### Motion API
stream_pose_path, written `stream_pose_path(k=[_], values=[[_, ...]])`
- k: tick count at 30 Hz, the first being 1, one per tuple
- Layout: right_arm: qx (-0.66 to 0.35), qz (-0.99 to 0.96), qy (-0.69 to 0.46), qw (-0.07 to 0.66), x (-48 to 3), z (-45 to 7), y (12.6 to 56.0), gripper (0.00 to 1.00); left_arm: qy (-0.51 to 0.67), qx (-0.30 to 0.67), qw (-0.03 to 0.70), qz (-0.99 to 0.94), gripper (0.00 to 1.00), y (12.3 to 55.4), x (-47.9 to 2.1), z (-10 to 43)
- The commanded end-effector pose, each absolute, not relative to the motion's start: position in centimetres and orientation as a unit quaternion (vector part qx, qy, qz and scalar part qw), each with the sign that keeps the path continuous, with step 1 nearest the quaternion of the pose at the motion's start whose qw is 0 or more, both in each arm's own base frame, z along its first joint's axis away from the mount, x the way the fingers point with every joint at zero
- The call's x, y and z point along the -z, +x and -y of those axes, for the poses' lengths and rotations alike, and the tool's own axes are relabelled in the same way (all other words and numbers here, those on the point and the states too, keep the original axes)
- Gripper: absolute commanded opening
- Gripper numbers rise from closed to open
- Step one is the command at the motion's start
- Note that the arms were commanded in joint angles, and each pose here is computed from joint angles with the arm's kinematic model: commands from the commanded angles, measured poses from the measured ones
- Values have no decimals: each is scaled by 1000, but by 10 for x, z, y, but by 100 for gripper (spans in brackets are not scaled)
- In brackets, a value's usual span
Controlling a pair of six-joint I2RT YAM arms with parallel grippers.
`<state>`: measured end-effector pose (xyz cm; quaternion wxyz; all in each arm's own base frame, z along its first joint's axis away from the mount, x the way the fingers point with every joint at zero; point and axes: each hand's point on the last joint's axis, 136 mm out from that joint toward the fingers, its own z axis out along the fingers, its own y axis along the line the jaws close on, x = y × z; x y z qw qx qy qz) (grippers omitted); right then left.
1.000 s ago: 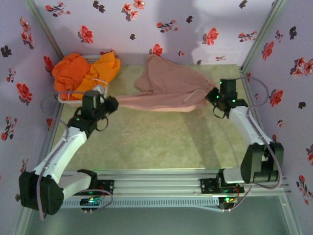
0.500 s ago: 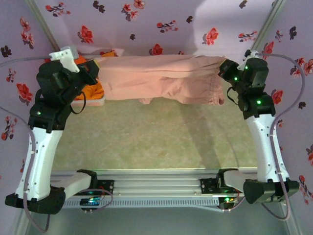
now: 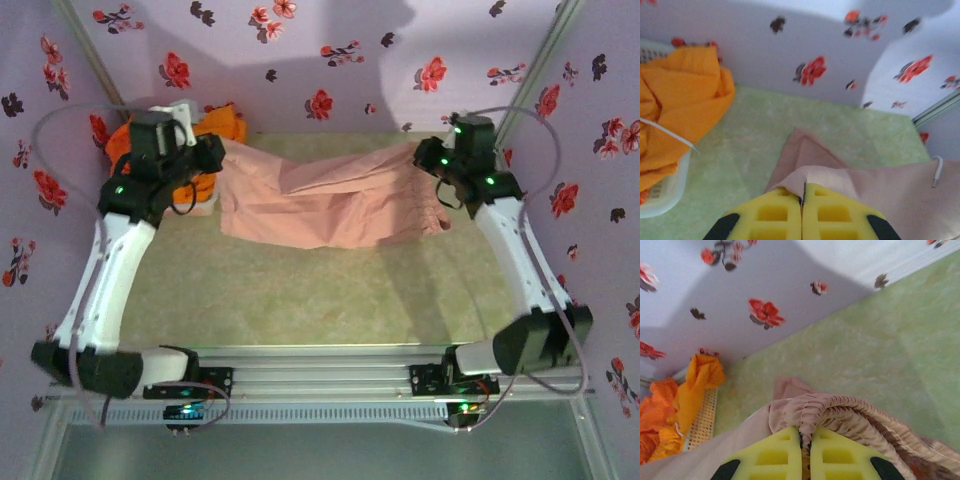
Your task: Fold and stack the shorts
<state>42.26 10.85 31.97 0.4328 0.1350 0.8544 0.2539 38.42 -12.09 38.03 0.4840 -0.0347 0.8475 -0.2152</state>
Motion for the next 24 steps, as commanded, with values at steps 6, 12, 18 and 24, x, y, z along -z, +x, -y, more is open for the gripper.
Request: stream_pose_path(k=[6, 12, 18, 24], values=[[-234, -865, 67, 439, -338, -155, 510, 0, -48, 233, 451, -860, 0, 473, -376, 127], [-302, -803, 16, 513, -438, -182, 542, 0, -67, 267, 559, -782, 0, 504, -500, 111], [-341, -702, -34, 624, -556, -169, 498, 0, -48, 283, 711, -642, 0, 423, -640, 83], [-288, -696, -31, 657, -549, -125, 471, 0, 38, 257, 758, -598, 0, 333, -649, 96]])
